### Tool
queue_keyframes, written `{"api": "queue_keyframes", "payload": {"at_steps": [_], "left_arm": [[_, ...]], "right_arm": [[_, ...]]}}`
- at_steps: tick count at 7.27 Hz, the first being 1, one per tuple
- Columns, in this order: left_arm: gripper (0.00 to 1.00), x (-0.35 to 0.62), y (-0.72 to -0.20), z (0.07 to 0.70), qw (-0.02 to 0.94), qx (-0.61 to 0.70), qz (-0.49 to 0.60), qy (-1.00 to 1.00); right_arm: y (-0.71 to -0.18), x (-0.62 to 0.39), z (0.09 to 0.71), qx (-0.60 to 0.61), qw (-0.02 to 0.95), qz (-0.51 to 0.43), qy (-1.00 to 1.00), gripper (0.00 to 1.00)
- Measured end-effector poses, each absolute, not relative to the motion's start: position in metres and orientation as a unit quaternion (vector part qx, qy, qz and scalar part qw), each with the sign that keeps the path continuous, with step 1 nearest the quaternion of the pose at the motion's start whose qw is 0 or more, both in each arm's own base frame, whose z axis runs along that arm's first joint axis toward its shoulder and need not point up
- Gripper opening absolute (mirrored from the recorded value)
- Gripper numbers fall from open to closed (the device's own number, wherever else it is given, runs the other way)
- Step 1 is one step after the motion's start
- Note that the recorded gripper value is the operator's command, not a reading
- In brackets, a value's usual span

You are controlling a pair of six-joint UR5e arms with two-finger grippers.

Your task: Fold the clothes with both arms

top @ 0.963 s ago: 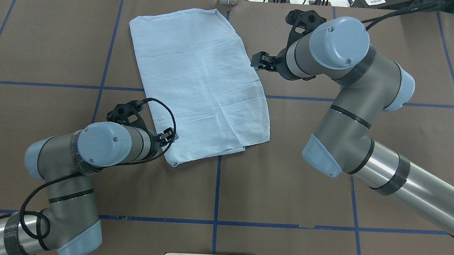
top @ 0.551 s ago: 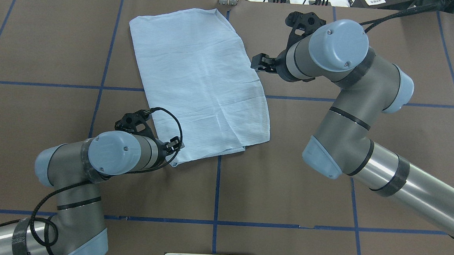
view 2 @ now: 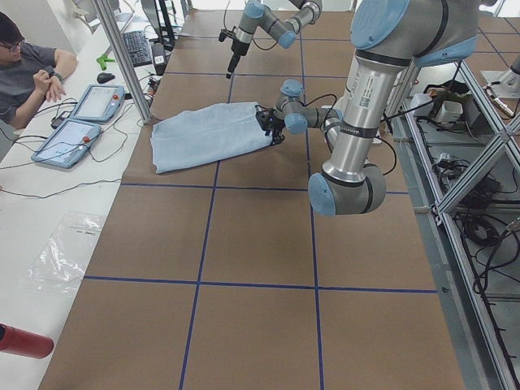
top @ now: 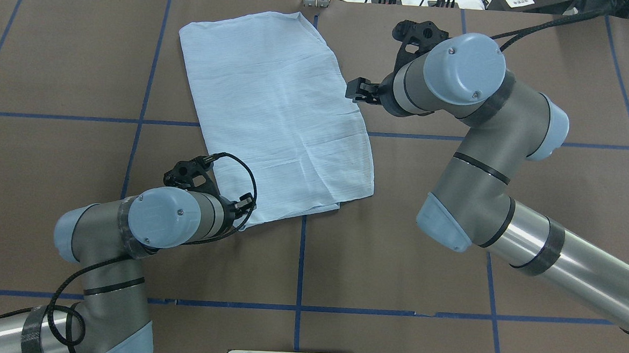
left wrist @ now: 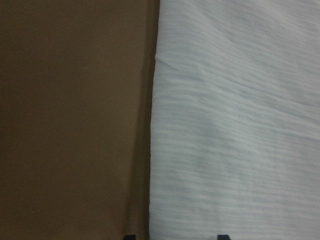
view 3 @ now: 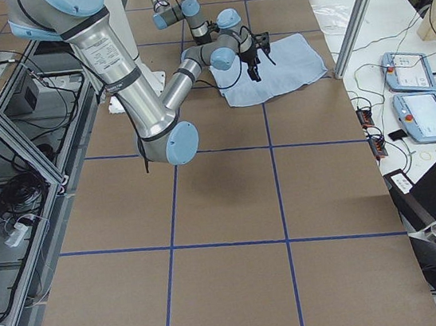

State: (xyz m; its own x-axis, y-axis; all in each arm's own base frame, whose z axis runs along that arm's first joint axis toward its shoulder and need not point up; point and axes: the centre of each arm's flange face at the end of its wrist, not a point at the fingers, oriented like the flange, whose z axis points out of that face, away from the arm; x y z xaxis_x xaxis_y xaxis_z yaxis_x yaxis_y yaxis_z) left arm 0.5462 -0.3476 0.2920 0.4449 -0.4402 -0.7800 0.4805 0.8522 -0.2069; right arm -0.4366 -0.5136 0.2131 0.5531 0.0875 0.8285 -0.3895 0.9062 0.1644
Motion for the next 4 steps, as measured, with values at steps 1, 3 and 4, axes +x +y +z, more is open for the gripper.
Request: {"api": "queue_keyframes", "payload": {"at_steps": [1,3,4], "left_arm": [[0.55,0.5485,-0.3472,0.2931,0.85,0.024,-0.272,0.451],[0.03,0.55,-0.3474,0.2911,0.849,0.024,-0.273,0.452],[0.0,0.5504,-0.3473,0.2897,0.847,0.022,-0.276,0.454]], "right_arm": [[-0.5131,-0.4372,0.214,0.167,0.866,0.137,-0.452,1.0],[-0.5127,-0.4378,0.2151,0.166,0.866,0.137,-0.451,1.0],[-0.5123,-0.4383,0.2154,0.166,0.866,0.136,-0.451,1.0]]}}
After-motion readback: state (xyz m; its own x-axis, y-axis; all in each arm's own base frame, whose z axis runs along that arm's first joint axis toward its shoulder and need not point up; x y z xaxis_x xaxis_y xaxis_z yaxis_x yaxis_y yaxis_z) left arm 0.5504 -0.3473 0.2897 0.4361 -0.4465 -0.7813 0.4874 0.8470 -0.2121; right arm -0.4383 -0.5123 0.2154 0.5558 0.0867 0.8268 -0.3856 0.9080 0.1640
